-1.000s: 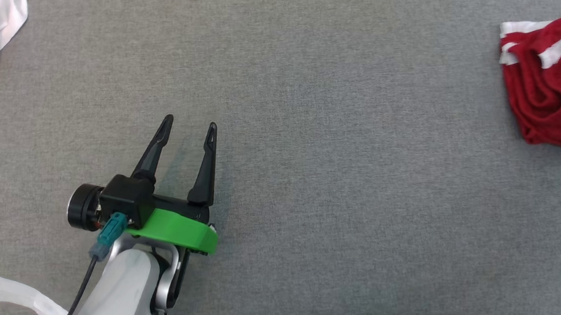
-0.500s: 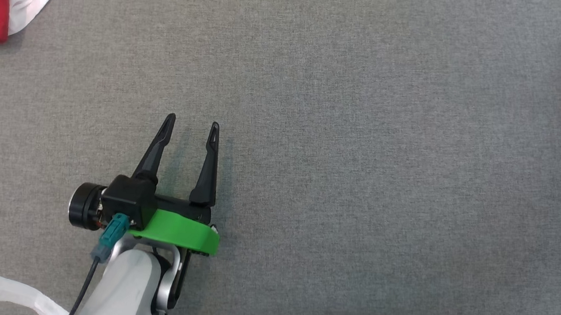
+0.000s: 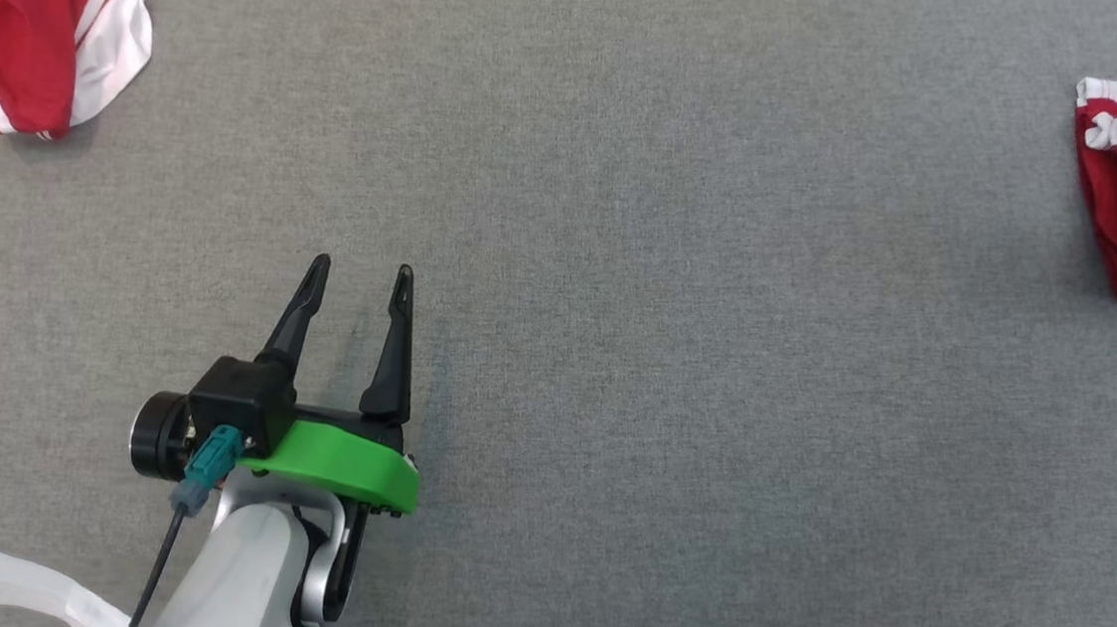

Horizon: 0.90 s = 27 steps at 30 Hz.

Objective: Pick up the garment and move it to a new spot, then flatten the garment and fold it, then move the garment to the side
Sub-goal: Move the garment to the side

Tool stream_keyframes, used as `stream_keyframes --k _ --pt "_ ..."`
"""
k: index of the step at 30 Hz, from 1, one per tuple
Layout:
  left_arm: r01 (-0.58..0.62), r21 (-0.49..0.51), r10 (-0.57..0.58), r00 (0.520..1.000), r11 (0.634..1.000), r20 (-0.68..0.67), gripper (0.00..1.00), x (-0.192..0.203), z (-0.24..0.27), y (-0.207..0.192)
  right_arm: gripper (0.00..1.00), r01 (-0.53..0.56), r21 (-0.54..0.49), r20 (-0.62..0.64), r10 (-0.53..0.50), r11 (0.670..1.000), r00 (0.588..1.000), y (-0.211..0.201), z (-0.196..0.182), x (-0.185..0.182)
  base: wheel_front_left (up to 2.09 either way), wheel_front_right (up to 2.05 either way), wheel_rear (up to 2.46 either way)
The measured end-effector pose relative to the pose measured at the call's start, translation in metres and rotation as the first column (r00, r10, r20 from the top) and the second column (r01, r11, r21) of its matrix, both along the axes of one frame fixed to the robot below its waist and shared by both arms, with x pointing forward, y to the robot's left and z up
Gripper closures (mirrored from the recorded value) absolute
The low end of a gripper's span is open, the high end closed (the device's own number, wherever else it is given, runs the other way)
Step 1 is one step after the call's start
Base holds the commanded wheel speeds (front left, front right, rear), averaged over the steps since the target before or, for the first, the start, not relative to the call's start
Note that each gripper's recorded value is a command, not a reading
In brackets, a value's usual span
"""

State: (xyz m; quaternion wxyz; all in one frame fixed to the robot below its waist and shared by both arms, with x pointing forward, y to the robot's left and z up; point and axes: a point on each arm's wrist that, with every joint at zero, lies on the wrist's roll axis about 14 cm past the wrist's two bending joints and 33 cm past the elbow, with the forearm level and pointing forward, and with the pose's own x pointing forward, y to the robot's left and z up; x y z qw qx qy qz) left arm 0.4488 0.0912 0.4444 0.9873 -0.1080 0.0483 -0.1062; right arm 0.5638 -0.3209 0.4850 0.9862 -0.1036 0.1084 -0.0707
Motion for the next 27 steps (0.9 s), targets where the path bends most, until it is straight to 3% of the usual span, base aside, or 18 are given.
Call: stream_keyframes --k 13,20,27 --pt "-0.124 0.001 0.124 0.99 0.992 0.061 0.0 -0.021 0.035 0.037 0.0 -0.178 0.144 0.222 0.144 0.973 0.964 0.088 0.043 -0.04 0.0 0.0 0.0" --pt "-0.175 0.0 0.175 0.982 0.985 0.078 0.0 -0.049 0.045 0.054 0.0 -0.266 0.218 0.337 0.184 0.939 0.923 0.136 0.05 -0.099 0.0 0.0 0.0" --pt "-0.21 -0.006 0.21 0.973 0.978 0.096 0.0 -0.071 0.05 0.066 0.0 -0.27 0.249 0.361 0.17 0.93 0.917 0.15 0.041 -0.149 0.0 0.0 0.0"
